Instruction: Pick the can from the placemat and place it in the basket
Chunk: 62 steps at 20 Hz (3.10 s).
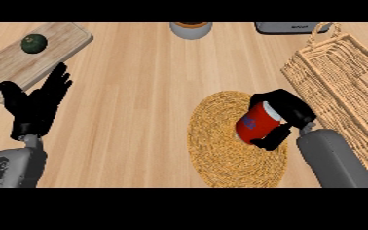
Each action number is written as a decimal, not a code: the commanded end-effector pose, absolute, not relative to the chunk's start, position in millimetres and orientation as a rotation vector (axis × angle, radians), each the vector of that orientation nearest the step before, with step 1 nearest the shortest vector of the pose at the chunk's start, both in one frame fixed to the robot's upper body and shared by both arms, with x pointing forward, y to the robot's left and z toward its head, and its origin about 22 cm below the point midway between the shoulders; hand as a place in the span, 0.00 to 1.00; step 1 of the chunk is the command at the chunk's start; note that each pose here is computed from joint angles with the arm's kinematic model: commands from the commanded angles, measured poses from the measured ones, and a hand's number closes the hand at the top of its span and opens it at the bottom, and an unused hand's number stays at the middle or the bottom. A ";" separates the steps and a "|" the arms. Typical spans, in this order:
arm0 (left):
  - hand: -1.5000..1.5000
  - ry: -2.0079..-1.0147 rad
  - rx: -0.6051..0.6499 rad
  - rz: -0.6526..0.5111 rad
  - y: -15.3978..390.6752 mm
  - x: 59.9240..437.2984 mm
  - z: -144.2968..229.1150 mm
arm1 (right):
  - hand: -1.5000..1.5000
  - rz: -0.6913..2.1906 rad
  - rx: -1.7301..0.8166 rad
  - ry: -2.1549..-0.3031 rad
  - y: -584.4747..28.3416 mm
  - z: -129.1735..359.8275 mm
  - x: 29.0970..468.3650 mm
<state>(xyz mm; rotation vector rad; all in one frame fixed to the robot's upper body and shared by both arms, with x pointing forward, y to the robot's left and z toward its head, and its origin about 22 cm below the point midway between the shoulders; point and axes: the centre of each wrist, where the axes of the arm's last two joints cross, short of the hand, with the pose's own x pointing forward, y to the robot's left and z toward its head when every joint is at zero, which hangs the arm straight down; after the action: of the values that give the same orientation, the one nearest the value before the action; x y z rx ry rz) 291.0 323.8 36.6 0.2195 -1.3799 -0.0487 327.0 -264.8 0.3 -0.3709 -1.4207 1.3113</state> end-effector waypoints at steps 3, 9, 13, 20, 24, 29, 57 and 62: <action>0.50 -1.381 0.217 -0.043 324.3 289.6 36.0 | 1.00 0.737 -0.597 -1.159 -240.0 -19.4 333.0; 0.50 -1.391 0.157 -0.097 307.7 295.4 35.2 | 1.00 0.200 -0.755 -1.361 -169.7 48.3 367.9; 0.50 -1.388 0.164 -0.127 305.1 303.7 42.7 | 1.00 0.027 -0.944 -1.476 -128.1 101.2 387.3; 0.50 -1.391 0.161 -0.102 303.3 300.5 35.4 | 1.00 -0.139 -1.211 -1.372 -79.5 159.5 413.3; 0.50 -1.384 0.160 -0.102 302.3 300.6 47.0 | 1.00 -0.165 -1.333 -1.273 -58.9 191.6 423.8; 0.50 -1.397 0.170 -0.099 307.5 288.2 31.1 | 1.00 -0.195 -1.415 -1.238 -67.2 235.4 434.5; 0.50 -1.379 0.193 -0.049 316.5 297.9 33.9 | 1.00 -0.299 -1.707 -0.926 -238.7 197.6 428.3; 0.50 -1.370 0.199 -0.057 330.8 298.2 58.9 | 1.00 -0.393 -1.666 -0.973 -274.6 189.6 406.5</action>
<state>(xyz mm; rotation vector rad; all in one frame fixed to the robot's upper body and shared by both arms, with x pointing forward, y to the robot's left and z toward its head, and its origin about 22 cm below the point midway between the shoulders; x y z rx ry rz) 291.5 320.7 39.6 0.1986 -1.3765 -0.0616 420.9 -257.5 203.2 -1.7062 -1.0154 -0.3078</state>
